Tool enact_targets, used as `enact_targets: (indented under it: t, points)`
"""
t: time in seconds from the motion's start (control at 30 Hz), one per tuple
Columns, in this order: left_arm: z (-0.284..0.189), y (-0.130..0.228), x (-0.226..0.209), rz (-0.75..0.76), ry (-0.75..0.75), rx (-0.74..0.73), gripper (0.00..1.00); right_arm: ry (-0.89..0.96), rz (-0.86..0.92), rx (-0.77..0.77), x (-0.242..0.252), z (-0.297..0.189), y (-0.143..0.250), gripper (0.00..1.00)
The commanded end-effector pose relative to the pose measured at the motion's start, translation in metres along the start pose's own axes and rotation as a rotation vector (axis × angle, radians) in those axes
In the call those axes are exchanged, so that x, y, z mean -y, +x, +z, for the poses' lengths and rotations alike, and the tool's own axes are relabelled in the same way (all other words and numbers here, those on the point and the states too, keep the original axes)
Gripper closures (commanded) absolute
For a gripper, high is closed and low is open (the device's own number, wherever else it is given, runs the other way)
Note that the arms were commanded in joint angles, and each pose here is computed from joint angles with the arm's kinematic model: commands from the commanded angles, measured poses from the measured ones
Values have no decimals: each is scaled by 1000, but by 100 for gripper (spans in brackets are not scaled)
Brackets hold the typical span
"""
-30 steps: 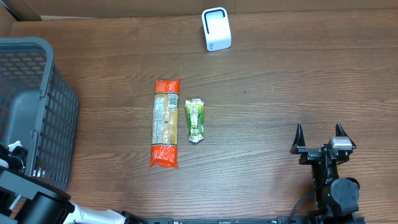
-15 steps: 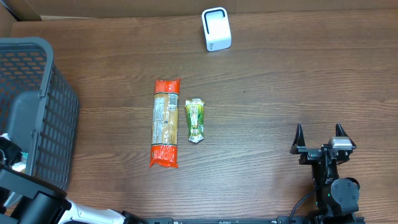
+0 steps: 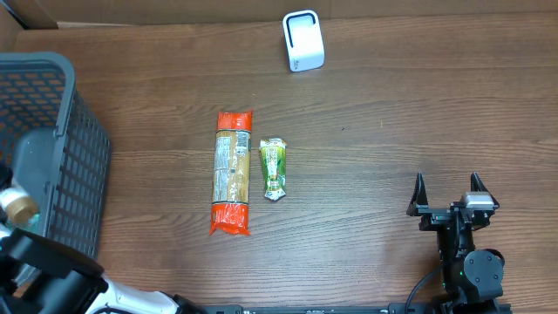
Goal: Scan the item barcode
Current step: 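Grasp the white Pantene tube with the left gripper and lift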
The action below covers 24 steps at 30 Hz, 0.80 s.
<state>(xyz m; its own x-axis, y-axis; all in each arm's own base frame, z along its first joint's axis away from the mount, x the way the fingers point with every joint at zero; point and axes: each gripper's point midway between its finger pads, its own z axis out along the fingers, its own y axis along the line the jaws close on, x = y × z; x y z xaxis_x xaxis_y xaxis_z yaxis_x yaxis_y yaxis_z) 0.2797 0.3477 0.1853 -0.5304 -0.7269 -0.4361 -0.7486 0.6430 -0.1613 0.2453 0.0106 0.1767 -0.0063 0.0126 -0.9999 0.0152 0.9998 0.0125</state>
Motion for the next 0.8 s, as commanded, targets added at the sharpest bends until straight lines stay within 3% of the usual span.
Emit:
enact_targets:
  t: [0.0, 0.23, 0.5, 0.77]
  points:
    - [-72, -29, 48, 49, 87, 196, 96, -4, -3, 4, -1, 0, 2, 0]
    - [-144, -19, 122, 152, 291, 320, 96, -4, -3, 4, -1, 0, 2, 0]
    - [-209, 12, 175, 261, 435, 401, 96, -4, -3, 4, -1, 0, 2, 0]
    - [-224, 82, 218, 372, 535, 243, 96, -4, -3, 4, -1, 0, 2, 0]
